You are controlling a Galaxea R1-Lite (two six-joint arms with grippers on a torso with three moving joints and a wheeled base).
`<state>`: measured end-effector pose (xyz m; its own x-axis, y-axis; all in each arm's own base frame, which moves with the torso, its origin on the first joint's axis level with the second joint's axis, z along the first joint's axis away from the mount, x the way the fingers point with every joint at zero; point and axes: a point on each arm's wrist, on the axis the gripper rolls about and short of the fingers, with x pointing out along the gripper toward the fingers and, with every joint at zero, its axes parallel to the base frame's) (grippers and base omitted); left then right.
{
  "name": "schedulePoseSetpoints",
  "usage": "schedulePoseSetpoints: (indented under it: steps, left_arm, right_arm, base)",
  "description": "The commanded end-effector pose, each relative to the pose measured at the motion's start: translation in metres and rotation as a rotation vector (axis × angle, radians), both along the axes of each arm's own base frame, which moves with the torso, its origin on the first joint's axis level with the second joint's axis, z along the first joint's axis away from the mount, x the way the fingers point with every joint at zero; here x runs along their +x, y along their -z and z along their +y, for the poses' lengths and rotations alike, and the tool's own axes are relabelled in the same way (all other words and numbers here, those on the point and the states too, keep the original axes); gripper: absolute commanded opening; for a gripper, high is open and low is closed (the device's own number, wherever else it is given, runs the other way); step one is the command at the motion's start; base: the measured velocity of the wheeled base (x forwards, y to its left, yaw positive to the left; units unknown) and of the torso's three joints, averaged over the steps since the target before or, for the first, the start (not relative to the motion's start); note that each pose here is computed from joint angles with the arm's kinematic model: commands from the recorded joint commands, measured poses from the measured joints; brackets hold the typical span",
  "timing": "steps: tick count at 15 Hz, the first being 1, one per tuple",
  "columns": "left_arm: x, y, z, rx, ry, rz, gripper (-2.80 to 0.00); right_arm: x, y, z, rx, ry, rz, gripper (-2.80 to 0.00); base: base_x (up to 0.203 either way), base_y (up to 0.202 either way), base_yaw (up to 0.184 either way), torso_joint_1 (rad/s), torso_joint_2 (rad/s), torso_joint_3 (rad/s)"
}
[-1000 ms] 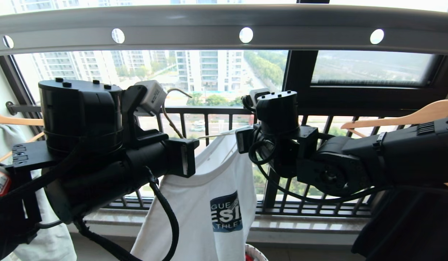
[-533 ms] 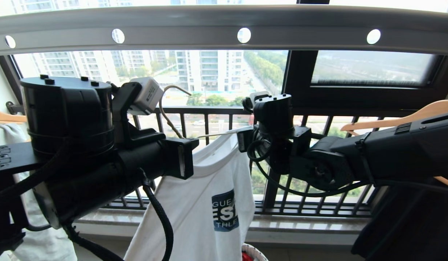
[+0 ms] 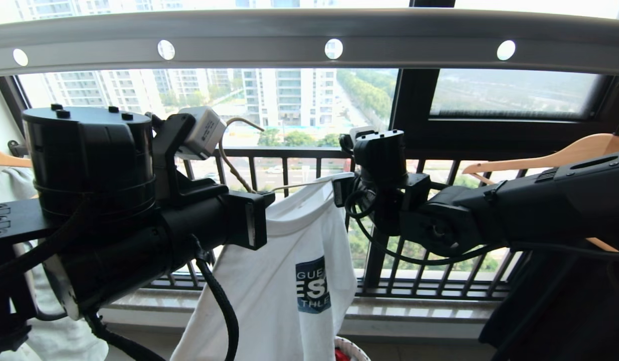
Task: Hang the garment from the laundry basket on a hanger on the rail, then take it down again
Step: Take the clothes off the clothes rack
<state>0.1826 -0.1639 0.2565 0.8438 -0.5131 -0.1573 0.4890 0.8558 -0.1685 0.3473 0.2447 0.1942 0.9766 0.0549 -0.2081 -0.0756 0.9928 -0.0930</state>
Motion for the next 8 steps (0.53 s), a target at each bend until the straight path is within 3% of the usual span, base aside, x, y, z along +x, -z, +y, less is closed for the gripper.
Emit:
schedulePoseSetpoints:
  steps: [1, 8]
  left_arm:
    - [-0.0004, -0.0011, 0.0004, -0.006, -0.002, -0.004, -2.8]
    - [-0.0006, -0.0018, 0.0008, -0.005, -0.007, -0.01, -2.8]
  right_arm:
    - [0.0029, 0.0109, 0.003, -0.019, -0.001, 0.02, -2.8]
    - [-0.0034, 0.0161, 0.0106, -0.008, -0.048, 0.039, -2.8]
  base:
    - [0.0, 0.0, 0.0, 0.0, 0.0, 0.0]
    - [0.0, 0.0, 0.0, 0.0, 0.0, 0.0]
